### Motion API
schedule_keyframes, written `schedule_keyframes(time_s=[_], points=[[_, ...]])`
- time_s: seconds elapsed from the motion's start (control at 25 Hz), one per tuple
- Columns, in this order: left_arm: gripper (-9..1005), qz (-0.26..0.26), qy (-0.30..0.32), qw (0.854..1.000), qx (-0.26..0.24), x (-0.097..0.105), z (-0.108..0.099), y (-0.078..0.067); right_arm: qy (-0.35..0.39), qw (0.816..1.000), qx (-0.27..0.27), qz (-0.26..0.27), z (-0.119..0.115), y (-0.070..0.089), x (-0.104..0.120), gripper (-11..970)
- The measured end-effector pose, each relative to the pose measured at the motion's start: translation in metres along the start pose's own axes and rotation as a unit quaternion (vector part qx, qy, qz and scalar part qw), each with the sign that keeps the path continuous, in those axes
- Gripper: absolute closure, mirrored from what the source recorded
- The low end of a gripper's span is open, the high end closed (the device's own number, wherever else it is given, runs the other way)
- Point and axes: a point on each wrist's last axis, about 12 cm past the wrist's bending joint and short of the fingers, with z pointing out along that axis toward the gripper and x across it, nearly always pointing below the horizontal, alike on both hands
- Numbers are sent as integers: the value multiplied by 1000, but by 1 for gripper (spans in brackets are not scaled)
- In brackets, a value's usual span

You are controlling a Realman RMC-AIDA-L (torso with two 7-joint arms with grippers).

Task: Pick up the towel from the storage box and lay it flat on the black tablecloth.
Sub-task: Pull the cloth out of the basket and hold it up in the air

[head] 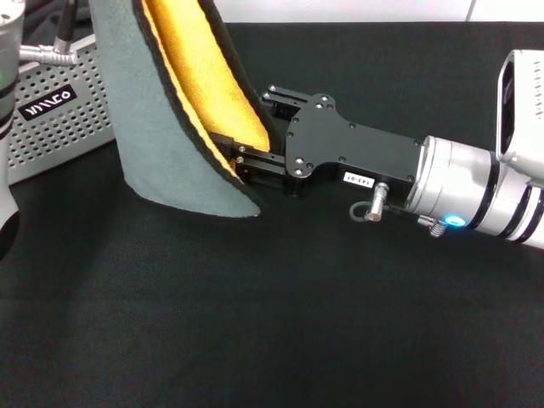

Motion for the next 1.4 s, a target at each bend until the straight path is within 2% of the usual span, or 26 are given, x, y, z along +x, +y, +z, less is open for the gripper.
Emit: schedule_keyframes(time_s=[0.36, 1.4], points=[[968, 3, -4, 1000, -4, -2, -1, 0, -4, 1000, 0, 11, -7, 6, 5, 356], [968, 5, -10, 1000, -8, -2, -1, 0, 19, 999, -4, 31, -11, 9, 15, 440]])
